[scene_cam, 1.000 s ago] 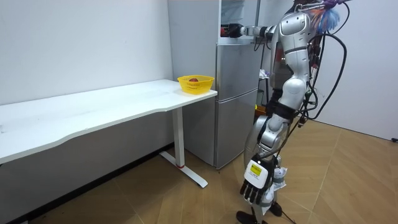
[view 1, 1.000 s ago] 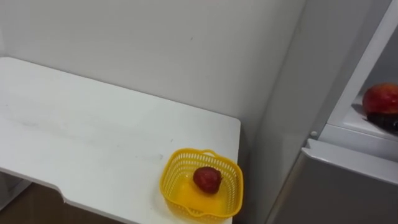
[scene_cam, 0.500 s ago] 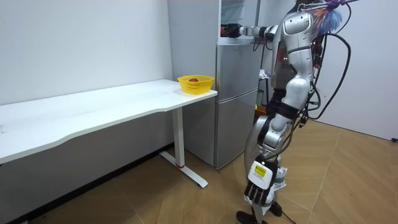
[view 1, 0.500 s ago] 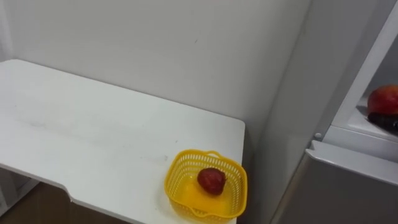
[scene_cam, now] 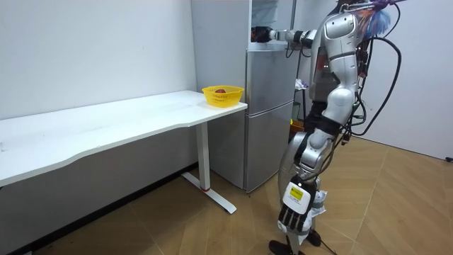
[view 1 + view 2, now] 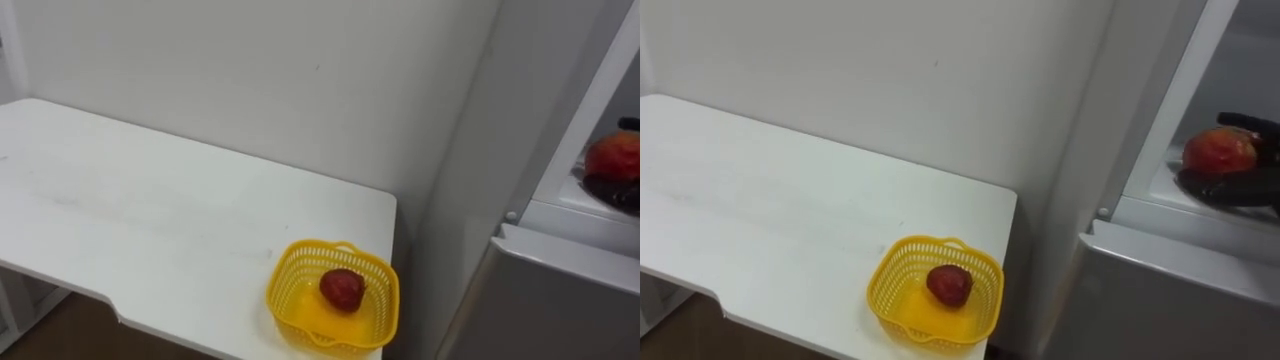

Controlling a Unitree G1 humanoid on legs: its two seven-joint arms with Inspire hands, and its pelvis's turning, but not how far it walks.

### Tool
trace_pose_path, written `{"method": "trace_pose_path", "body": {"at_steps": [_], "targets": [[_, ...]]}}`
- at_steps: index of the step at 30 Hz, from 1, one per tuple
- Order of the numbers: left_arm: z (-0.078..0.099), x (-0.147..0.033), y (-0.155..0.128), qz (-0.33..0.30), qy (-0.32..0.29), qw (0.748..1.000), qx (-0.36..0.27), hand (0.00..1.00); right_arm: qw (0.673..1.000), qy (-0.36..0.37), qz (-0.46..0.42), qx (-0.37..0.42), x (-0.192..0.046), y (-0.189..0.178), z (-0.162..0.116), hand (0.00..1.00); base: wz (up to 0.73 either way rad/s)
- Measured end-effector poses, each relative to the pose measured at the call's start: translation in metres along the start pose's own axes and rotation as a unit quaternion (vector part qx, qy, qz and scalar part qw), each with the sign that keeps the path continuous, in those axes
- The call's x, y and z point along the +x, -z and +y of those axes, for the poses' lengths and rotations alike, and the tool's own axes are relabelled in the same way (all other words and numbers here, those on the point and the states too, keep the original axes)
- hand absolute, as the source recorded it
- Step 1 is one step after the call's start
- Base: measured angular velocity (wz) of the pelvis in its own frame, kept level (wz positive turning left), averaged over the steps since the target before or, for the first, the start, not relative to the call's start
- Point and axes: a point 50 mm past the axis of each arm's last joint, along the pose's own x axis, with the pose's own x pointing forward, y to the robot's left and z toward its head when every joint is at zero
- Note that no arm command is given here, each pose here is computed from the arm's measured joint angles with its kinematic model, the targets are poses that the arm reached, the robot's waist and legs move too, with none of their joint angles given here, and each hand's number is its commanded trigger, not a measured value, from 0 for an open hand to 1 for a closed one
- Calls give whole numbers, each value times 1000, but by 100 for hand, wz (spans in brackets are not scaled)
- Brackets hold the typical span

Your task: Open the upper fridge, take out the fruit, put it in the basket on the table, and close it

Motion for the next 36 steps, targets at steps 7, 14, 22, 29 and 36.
{"method": "trace_pose_path", "body": {"at_steps": [7, 14, 22, 29, 36], "targets": [[0, 0, 0, 0, 1, 1000, -1, 0, 1000, 0, -3, -5, 0, -1, 1, 100, 2], [0, 0, 0, -2, 0, 1000, -3, 0, 1000, -2, -8, 20, 0, -2, 1, 100, 0], [0, 1, -6, -8, -6, 1000, 5, 0, 999, 3, -19, 45, 1, -5, 4, 100, 0], [2, 1, -9, -12, -24, 1000, -4, 0, 997, 11, -50, 63, 3, -14, 20, 100, 1], [3, 2, -19, -27, -39, 999, -19, 0, 993, 24, -102, 63, -15, -15, 41, 100, -5]]}}
